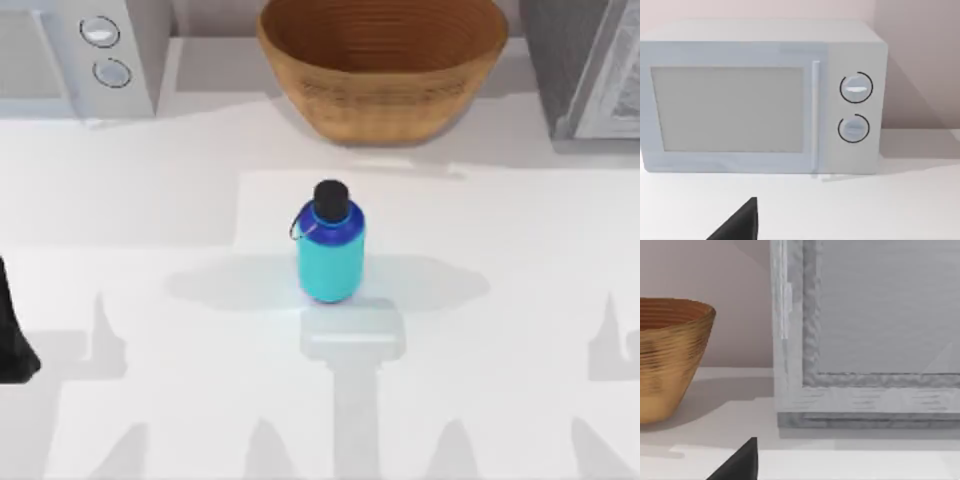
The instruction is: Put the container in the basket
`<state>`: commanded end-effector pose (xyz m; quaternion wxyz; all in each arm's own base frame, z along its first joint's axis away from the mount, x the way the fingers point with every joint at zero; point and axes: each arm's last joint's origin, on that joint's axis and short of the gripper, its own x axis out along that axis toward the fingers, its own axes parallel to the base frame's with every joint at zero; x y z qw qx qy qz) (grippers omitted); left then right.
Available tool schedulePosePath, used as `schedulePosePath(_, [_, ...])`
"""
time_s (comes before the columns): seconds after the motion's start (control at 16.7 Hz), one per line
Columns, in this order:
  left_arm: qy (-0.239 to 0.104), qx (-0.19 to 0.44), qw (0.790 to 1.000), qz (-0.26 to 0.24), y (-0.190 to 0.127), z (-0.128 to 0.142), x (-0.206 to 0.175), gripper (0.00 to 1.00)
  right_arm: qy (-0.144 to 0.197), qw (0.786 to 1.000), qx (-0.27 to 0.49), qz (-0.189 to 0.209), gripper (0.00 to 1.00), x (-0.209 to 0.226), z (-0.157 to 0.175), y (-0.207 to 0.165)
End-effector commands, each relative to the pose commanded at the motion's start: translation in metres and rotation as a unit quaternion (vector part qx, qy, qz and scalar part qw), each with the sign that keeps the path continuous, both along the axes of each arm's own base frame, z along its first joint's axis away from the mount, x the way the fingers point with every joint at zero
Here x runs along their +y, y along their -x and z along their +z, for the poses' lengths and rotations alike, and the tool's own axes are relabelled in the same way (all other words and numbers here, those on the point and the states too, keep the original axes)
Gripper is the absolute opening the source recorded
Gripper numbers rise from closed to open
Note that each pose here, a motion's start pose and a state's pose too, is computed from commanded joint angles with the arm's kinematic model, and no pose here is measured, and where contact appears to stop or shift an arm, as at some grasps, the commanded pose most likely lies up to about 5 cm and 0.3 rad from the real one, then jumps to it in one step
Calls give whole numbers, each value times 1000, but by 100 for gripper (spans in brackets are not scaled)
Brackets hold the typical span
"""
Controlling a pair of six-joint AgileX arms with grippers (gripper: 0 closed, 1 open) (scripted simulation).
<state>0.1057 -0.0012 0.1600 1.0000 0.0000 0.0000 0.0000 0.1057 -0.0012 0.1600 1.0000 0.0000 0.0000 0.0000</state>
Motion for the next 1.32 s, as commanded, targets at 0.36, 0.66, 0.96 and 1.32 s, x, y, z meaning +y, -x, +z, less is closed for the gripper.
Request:
schedulePosePath(0.36, [2, -12, 1000, -28, -5, 11, -4, 100, 0, 1000, 0, 0, 100, 0, 0, 0])
schedulePosePath(0.66, [3, -18, 995, -100, -31, 29, -19, 100, 0, 1000, 0, 0, 100, 0, 0, 0])
schedulePosePath(0.96, [-2, 2, 982, -189, -79, 23, -49, 100, 0, 1000, 0, 0, 100, 0, 0, 0])
schedulePosePath(1.32, [-12, 35, 954, -297, -124, -34, -98, 100, 0, 1000, 0, 0, 100, 0, 0, 0])
